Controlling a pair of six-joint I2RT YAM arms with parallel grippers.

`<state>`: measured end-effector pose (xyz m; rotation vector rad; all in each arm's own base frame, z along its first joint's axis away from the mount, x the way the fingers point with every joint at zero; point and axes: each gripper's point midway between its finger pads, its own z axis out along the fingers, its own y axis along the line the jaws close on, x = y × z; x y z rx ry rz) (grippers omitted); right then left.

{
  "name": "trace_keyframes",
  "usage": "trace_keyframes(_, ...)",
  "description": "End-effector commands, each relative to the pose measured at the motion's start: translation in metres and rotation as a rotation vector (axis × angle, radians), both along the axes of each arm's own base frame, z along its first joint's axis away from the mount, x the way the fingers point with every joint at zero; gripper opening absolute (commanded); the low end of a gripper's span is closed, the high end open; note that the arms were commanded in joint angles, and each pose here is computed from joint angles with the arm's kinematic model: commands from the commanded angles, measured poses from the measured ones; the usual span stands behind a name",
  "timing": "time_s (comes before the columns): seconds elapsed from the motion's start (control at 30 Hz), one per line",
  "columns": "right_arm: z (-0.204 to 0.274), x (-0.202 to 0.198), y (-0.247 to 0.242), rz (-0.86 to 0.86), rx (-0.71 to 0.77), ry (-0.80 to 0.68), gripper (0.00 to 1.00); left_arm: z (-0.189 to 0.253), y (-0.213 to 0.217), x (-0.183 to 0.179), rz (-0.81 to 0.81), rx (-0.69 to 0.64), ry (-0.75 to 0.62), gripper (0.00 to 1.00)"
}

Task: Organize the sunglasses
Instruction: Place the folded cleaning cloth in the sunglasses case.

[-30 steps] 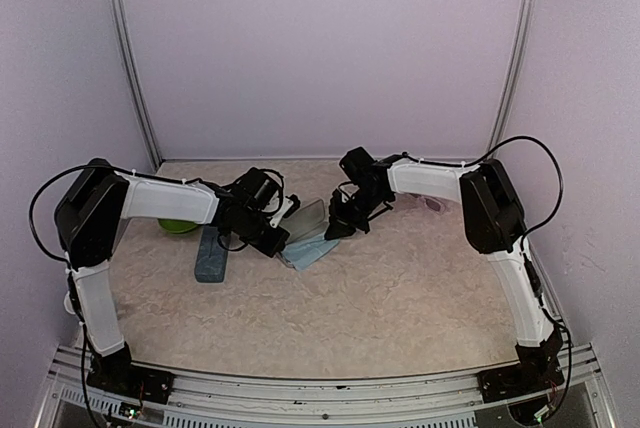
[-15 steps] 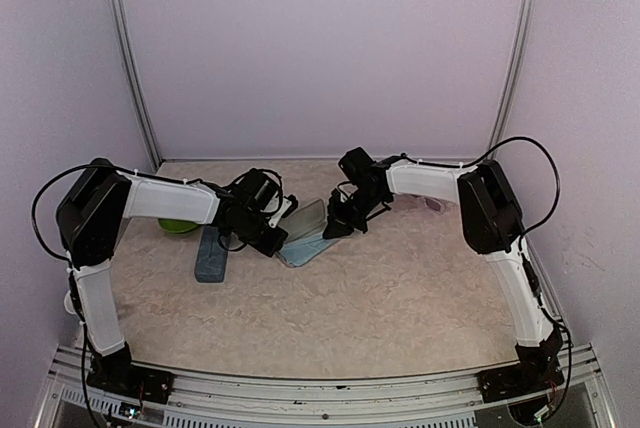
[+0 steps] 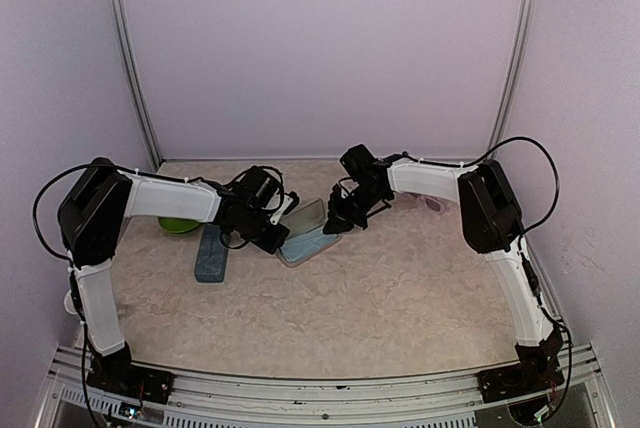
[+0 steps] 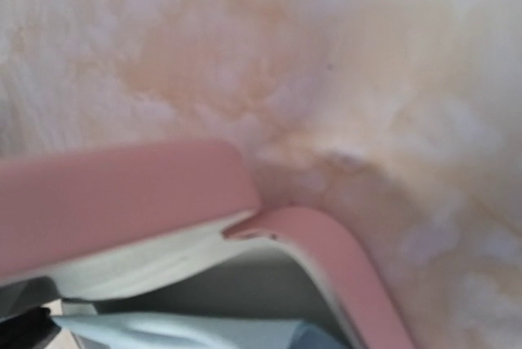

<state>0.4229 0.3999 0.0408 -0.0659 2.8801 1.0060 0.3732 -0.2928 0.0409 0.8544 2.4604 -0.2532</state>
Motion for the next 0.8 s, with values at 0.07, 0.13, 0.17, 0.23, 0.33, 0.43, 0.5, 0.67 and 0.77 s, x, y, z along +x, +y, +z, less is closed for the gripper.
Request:
trace_keyframes(0.07,0.001,0.013,-0.001,-0.017,0.009,-0.028,0.0,0.006,0.001,0.013,0.025,0.007,-0.037,0.01)
trace_keyframes(0.13,0.0,0.012,-0.001,-0.015,0.011,-0.023,0.0,0.006,0.003,0.014,0.03,0.01,-0.042,0.02)
trace_keyframes(0.17,0.0,0.011,-0.001,-0.017,0.012,-0.021,0.02,0.006,0.002,0.014,0.03,0.01,-0.042,0.04)
trace_keyframes(0.23,0.0,0.011,-0.001,-0.017,0.016,-0.023,0.1,0.005,0.003,0.014,0.032,0.012,-0.04,0.08)
trace_keyframes(0.33,0.004,0.012,0.0,-0.018,0.024,-0.029,0.18,0.006,0.003,0.013,0.033,0.009,-0.04,0.14)
trace_keyframes(0.43,0.007,0.012,0.001,-0.018,0.034,-0.028,0.22,0.012,0.002,0.013,0.031,-0.002,-0.049,0.2)
trace_keyframes(0.5,0.011,0.011,0.002,-0.018,0.041,-0.027,0.24,0.017,0.001,0.013,0.029,-0.012,-0.053,0.23)
trace_keyframes(0.67,0.021,0.008,0.001,-0.018,0.052,-0.03,0.28,0.026,0.001,0.009,0.028,-0.022,-0.056,0.25)
trace_keyframes(0.77,0.027,0.006,-0.001,-0.022,0.052,-0.036,0.31,0.033,0.0,0.004,0.024,-0.035,-0.06,0.26)
